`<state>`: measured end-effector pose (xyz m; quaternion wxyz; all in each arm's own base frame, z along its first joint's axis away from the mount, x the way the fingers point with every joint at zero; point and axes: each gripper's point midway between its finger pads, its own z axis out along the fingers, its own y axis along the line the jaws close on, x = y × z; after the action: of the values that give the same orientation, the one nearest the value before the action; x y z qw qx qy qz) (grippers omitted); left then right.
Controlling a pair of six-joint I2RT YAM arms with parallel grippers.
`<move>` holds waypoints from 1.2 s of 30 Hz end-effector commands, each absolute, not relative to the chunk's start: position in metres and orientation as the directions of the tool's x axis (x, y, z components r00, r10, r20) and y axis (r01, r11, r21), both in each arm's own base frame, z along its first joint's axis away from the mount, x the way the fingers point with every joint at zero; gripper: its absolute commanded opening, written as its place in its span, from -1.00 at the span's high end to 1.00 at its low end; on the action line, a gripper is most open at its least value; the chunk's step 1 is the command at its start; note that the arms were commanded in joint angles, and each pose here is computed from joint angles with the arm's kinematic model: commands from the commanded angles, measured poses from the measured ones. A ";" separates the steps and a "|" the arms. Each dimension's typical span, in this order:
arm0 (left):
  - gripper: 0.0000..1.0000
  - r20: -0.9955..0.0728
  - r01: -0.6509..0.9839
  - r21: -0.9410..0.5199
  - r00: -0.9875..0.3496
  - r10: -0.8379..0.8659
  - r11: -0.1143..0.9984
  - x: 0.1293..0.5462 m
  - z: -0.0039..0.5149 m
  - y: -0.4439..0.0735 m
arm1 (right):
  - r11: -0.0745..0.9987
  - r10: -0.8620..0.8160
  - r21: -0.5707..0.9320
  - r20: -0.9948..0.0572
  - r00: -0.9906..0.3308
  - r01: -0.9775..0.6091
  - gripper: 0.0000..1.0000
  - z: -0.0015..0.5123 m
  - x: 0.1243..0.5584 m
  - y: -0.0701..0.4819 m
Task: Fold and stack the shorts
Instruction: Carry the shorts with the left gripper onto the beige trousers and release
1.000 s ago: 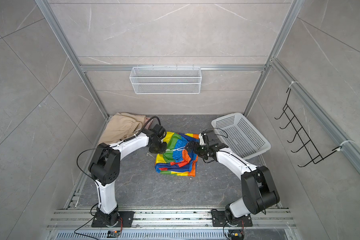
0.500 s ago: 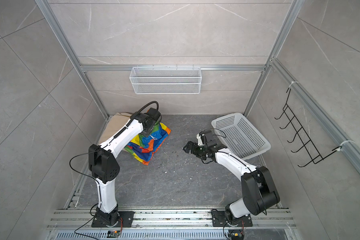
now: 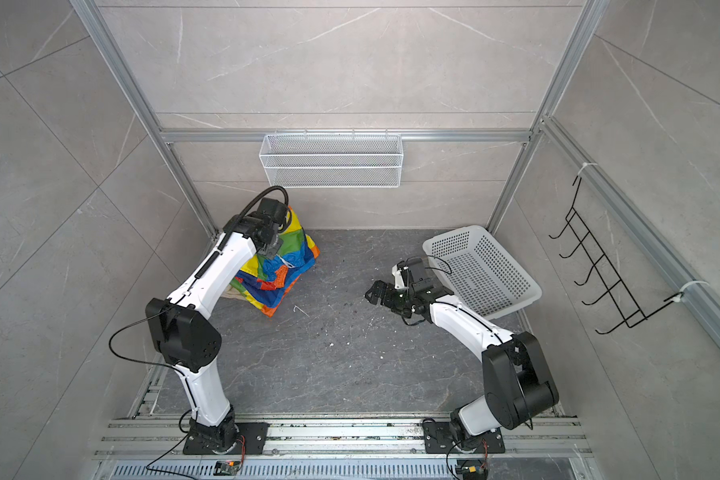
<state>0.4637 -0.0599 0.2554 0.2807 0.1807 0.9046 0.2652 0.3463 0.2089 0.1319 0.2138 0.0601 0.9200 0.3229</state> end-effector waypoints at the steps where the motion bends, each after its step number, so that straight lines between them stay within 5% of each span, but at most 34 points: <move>1: 1.00 -0.585 0.120 0.453 -0.708 0.396 0.883 0.466 0.304 -0.060 | 0.770 0.244 0.636 -0.360 -0.901 -0.046 -0.99 0.139 0.353 0.218; 14: 1.00 -0.687 -0.043 0.014 -0.727 -0.022 0.999 0.501 0.270 0.058 | 0.771 0.222 0.635 -0.347 -0.911 -0.054 -0.99 0.141 0.365 0.228; 25: 1.00 -0.559 -0.152 -0.216 -0.791 -0.250 0.964 0.540 0.166 0.121 | 0.763 0.197 0.645 -0.300 -0.934 -0.046 -0.99 0.121 0.371 0.249; 28: 0.64 -0.548 -0.175 -0.172 -0.800 -0.242 0.969 0.544 0.153 0.130 | 0.763 0.184 0.645 -0.288 -0.940 -0.049 -0.99 0.116 0.368 0.254; 29: 0.28 -0.547 -0.196 -0.154 -0.799 -0.249 0.968 0.543 0.152 0.135 | 0.764 0.180 0.643 -0.289 -0.940 -0.052 -0.99 0.115 0.368 0.254; 30: -0.51 -0.548 -0.214 -0.143 -0.796 -0.258 0.966 0.542 0.154 0.137 | 0.765 0.175 0.641 -0.287 -0.942 -0.053 -0.99 0.114 0.365 0.254; 31: -0.98 -0.556 -0.226 -0.141 -0.788 -0.266 0.964 0.541 0.159 0.138 | 0.768 0.171 0.638 -0.290 -0.942 -0.057 -0.99 0.114 0.364 0.253; 36: -0.99 -0.660 -0.195 -0.180 -0.703 -0.265 0.964 0.540 0.219 0.120 | 0.815 0.148 0.570 -0.382 -0.912 -0.106 -0.99 0.139 0.361 0.235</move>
<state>0.5317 0.1312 0.1298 0.2648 -0.1333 0.9539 -0.0460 0.3609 0.2451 0.1108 0.1710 0.0303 0.9305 0.3225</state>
